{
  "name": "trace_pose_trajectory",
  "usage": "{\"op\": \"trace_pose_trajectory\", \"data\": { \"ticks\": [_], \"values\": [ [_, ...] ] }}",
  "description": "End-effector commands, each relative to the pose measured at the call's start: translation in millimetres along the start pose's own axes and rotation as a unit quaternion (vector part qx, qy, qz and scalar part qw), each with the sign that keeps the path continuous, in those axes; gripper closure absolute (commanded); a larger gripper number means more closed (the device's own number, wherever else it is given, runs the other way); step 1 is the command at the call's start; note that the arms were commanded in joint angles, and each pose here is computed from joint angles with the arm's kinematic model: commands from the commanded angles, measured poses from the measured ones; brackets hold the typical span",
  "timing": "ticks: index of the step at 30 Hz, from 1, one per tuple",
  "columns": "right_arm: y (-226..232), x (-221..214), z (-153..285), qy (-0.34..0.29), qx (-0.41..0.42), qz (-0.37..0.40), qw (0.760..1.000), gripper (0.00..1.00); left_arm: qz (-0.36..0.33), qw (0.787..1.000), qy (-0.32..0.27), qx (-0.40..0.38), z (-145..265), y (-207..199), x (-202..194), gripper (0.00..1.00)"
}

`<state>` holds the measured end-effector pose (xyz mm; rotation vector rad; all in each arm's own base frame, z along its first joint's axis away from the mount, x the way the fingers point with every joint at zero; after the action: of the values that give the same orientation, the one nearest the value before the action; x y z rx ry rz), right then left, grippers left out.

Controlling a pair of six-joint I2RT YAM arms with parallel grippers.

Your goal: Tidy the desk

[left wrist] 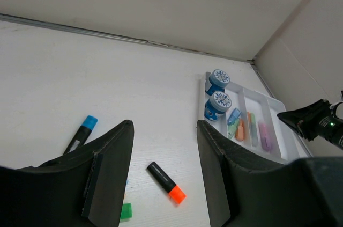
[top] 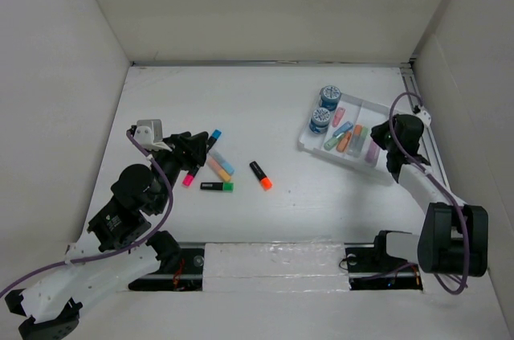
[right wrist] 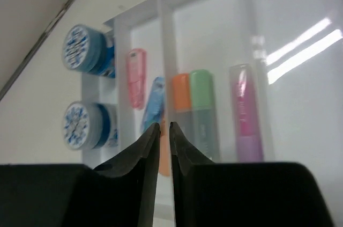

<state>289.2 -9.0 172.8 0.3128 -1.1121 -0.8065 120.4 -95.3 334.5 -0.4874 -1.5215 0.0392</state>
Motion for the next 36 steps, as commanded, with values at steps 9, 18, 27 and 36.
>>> {"op": "trace_pose_trajectory", "data": {
  "ticks": [9,18,27,36],
  "values": [
    [159,-113,51,0.178,0.305,0.167,0.921,1.0,0.013,1.0,-0.022,-0.002,0,-2,8,0.53],
    [225,-261,93,0.252,0.326,0.322,0.852,0.46,0.017,0.999,-0.028,0.003,2,0,10,0.53],
    [251,-311,84,0.228,0.272,0.389,0.85,0.49,0.018,0.999,-0.028,-0.002,3,0,10,0.53],
    [250,-343,75,0.236,0.246,0.428,0.837,0.53,0.015,1.0,-0.025,-0.004,2,-1,9,0.53]
  ]
}}
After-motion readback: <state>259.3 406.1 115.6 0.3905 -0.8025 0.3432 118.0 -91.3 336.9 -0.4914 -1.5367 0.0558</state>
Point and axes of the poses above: each gripper's point midway between its finger pads, its own z axis back along the fingers, its own y axis along the line the jaws close on, x = y × z, the point moved 10 cm from there along z, back along the fingers, and after that the axes turned 4 degrees about -z, right-handed, at the moved point
